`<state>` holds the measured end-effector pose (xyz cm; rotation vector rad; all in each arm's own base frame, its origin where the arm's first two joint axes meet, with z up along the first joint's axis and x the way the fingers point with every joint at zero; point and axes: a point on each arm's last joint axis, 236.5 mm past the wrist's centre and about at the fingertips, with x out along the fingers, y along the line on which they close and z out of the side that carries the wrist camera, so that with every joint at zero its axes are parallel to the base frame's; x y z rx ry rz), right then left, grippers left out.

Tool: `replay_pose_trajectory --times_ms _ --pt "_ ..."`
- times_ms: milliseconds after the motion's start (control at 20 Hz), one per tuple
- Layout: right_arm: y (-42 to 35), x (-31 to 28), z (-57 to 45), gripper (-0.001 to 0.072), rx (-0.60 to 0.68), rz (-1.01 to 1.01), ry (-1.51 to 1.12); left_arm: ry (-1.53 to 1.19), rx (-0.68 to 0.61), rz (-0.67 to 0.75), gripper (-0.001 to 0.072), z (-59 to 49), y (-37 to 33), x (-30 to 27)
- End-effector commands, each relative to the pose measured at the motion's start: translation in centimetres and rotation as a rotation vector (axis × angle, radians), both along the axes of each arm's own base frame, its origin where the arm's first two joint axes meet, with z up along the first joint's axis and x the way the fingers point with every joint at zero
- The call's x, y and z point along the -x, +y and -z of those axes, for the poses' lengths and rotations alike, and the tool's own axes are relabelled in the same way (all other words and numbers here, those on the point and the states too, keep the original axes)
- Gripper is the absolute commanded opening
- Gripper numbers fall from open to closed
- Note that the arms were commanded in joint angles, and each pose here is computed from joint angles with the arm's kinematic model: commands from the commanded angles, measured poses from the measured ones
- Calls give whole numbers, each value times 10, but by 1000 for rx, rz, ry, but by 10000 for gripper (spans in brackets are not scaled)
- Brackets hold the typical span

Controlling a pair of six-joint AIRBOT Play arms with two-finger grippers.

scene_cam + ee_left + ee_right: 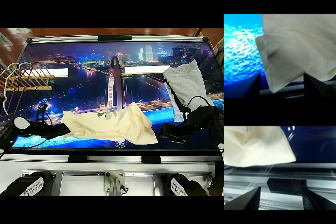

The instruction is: Fold the shirts.

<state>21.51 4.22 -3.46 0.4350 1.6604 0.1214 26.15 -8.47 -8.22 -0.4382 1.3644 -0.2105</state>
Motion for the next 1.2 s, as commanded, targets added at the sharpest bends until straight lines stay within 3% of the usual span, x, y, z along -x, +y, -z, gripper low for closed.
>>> replay_pose_trajectory --times_ms 0,50,100,200,550,850,1000,1050,1150 --pt "-2 3 2 611 5 0 9 12 12 -1 272 15 -12 -6" --pt "-9 6 5 611 35 -1 18 -2 14 3 104 12 -12 -9" --pt "-17 11 10 612 72 -1 40 -30 11 36 32 5 -13 -13" --pt "-21 21 23 612 93 26 82 -77 10 82 31 -12 -15 -21" --pt "20 -1 62 611 -88 171 95 -144 16 104 30 -42 -17 -28" --pt "23 -20 72 610 -96 223 53 -266 10 106 29 -81 -18 -44" --pt "37 -16 79 592 -84 156 64 -320 7 106 30 -102 -18 -58" --pt "42 -16 81 484 -79 136 59 -336 6 106 30 -108 -17 -62" --pt "51 -24 76 166 -88 101 24 -377 3 107 30 -124 -17 -71"
